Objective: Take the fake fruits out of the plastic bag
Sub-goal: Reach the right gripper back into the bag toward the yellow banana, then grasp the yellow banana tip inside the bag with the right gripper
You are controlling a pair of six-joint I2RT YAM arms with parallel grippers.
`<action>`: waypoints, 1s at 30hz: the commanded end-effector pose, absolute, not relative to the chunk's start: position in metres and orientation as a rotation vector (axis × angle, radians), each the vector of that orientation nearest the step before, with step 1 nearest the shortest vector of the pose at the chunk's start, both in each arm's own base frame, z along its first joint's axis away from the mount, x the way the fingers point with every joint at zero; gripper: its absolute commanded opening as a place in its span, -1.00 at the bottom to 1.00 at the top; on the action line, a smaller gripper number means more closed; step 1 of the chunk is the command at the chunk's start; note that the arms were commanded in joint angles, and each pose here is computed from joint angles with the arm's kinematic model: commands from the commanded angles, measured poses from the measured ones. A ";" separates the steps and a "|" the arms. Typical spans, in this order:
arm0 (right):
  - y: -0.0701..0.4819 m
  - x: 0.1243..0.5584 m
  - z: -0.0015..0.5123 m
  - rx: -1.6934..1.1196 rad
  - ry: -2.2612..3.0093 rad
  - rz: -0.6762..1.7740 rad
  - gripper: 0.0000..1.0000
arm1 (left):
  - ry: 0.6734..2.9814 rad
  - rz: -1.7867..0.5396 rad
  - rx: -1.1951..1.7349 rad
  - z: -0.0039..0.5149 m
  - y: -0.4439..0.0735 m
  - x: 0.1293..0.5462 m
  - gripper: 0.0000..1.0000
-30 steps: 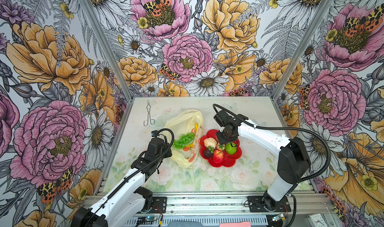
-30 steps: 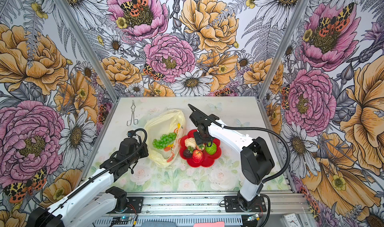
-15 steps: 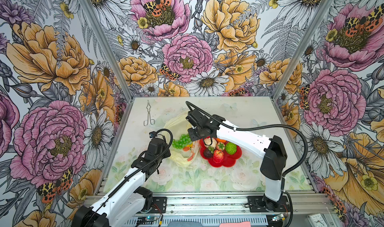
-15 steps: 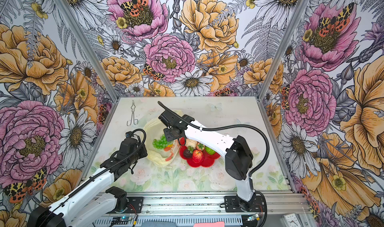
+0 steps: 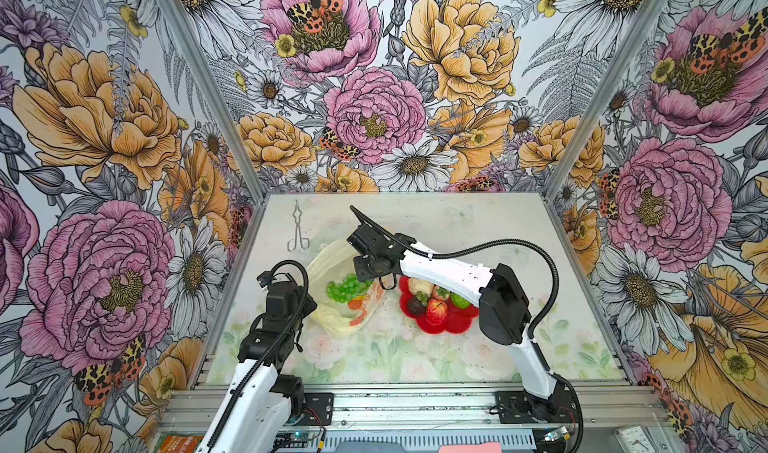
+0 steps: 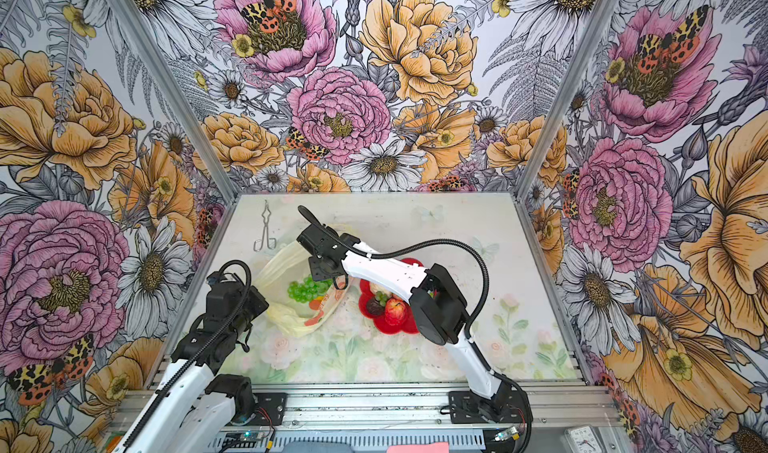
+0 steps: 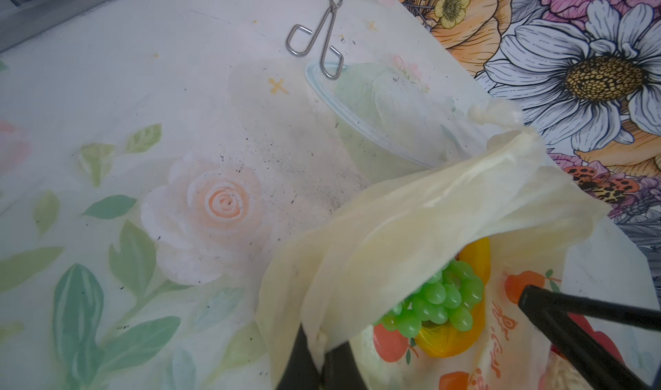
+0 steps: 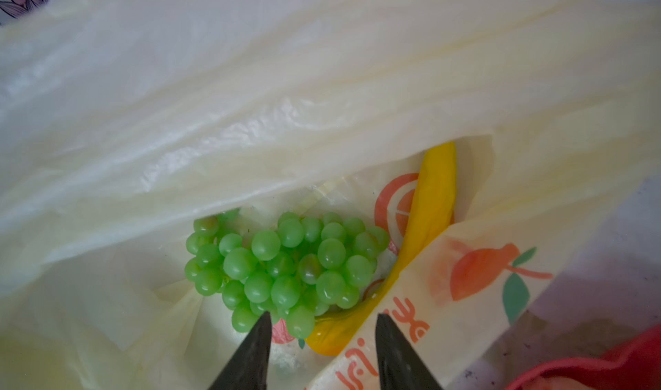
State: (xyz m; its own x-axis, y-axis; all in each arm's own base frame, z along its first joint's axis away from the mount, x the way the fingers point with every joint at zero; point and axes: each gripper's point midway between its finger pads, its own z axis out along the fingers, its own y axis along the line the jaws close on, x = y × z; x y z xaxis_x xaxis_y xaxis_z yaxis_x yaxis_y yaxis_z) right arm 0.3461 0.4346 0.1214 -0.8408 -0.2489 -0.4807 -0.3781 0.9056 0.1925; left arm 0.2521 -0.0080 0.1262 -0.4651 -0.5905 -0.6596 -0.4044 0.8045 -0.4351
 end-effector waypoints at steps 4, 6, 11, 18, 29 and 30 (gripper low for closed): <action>0.429 0.369 0.105 -0.383 2.608 0.339 -0.05 | 2.258 -0.344 -0.477 0.113 -0.061 0.255 -1.00; 0.416 0.377 0.098 -0.349 2.611 0.282 -0.05 | 2.269 -0.361 -0.398 0.114 -0.076 0.256 -1.00; 0.396 0.388 0.082 -0.306 2.637 0.218 -0.06 | 2.286 -0.369 -0.330 0.109 -0.087 0.259 -1.00; 0.395 0.399 0.066 -0.312 2.660 0.212 -0.06 | 2.295 -0.372 -0.294 0.104 -0.091 0.259 -1.00; 0.417 0.398 0.096 -0.385 2.555 0.207 -0.08 | 2.294 -0.366 -0.287 0.104 -0.091 0.261 -1.00; 0.418 0.398 0.099 -0.386 2.545 0.200 -0.08 | 2.295 -0.365 -0.286 0.103 -0.091 0.261 -1.00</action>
State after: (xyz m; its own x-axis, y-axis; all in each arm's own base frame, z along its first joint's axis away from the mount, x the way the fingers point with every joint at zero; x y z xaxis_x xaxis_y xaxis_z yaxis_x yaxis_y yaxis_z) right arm 0.3922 0.4125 0.0753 -0.8453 -0.2296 -0.4824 -0.3038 0.9493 0.0805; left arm 0.2585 -0.0851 0.1011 -0.6733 -0.3357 -0.6588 -0.1293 0.9307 -0.3422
